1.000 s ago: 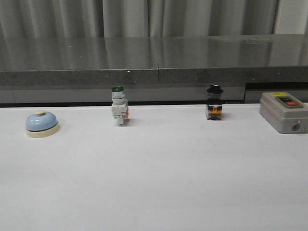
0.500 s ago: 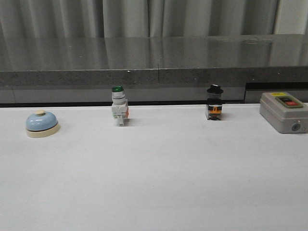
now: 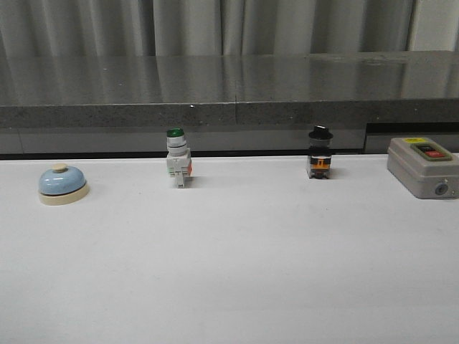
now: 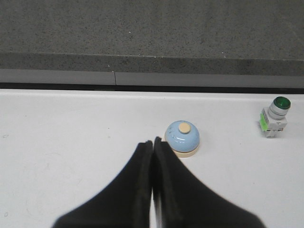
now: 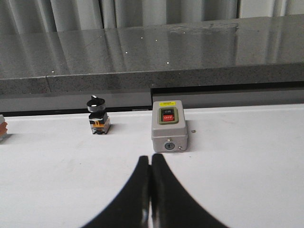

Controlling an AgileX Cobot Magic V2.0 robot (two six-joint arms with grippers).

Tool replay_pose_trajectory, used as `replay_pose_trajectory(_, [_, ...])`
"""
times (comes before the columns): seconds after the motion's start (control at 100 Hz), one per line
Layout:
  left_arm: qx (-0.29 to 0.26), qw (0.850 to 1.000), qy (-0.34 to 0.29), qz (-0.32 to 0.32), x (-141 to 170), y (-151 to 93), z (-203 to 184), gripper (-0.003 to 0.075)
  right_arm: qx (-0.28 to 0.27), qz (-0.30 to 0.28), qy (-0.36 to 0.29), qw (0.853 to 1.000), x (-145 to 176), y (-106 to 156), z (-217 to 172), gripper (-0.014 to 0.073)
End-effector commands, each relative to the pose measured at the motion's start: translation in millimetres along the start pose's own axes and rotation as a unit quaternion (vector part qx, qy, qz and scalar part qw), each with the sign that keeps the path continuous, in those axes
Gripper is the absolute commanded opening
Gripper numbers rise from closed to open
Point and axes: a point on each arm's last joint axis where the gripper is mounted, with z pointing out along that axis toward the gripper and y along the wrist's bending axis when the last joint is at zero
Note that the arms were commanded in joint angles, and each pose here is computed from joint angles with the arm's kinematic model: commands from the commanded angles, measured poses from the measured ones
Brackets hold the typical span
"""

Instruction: Place and press bell with both arms

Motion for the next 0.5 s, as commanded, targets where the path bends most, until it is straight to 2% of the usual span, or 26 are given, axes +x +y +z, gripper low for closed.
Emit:
replay_pose_trajectory(0.0, [0.001, 0.999, -0.039, 0.001, -30, -2, 8, -0.0018, -0.005, -0.005, -0.048, 0.999, -8, 1, -1, -0.0068])
replay_pose_trajectory(0.16, [0.001, 1.000, 0.009, 0.012, -51, -2, 42, 0.0006, -0.005, -0.005, -0.048, 0.999, -8, 1, -1, -0.0068])
replay_pose_trajectory(0.25, [0.001, 1.000, 0.027, 0.012, -60, -3, 60, 0.0091, -0.005, -0.005, -0.048, 0.999, -8, 1, -1, -0.0068])
replay_pose_trajectory(0.32, [0.001, 0.999, 0.040, 0.023, -64, -2, 76, 0.0216, -0.005, -0.005, -0.048, 0.999, -8, 1, -1, -0.0068])
replay_pose_trajectory(0.37, [0.001, 0.998, 0.053, 0.024, -64, -2, 89, 0.0339, -0.005, -0.005, -0.048, 0.999, -8, 1, -1, -0.0068])
replay_pose_trajectory(0.42, [0.000, 0.998, 0.062, 0.024, -65, -2, 99, 0.0498, -0.005, -0.005, -0.048, 0.999, -8, 1, -1, -0.0068])
replay_pose_trajectory(0.49, [0.000, 0.997, 0.078, 0.022, -64, -1, 115, 0.0664, -0.005, -0.005, -0.048, 0.999, -8, 1, -1, -0.0068])
